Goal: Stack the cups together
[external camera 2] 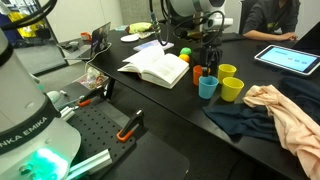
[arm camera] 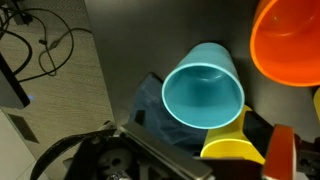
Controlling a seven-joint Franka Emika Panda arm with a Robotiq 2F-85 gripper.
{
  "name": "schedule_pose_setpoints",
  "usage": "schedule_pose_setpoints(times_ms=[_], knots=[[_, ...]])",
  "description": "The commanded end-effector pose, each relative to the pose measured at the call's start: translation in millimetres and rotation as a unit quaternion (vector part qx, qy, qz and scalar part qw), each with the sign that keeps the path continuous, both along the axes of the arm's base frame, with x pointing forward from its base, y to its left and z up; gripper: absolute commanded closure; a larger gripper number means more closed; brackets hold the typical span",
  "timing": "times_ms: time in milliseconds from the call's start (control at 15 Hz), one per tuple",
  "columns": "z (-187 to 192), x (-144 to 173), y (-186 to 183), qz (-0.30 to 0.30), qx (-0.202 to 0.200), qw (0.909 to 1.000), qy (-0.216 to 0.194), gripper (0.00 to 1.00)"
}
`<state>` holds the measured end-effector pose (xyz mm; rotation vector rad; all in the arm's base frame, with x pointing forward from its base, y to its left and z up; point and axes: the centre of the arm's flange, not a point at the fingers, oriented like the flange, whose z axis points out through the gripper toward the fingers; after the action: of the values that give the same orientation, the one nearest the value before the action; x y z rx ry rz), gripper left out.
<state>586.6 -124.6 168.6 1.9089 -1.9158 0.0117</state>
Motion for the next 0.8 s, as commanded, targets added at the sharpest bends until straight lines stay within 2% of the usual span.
schedule_pose_setpoints(times_ms=[0,667,733], knots=[[2,19,-13,-0.005,-0.019,0.9996,-0.018,0.00],[-34,38,-12,0.000,-0.009,0.9998,-0.015,0.00],[-37,38,-11,0.000,-0.009,0.9999,-0.014,0.18]])
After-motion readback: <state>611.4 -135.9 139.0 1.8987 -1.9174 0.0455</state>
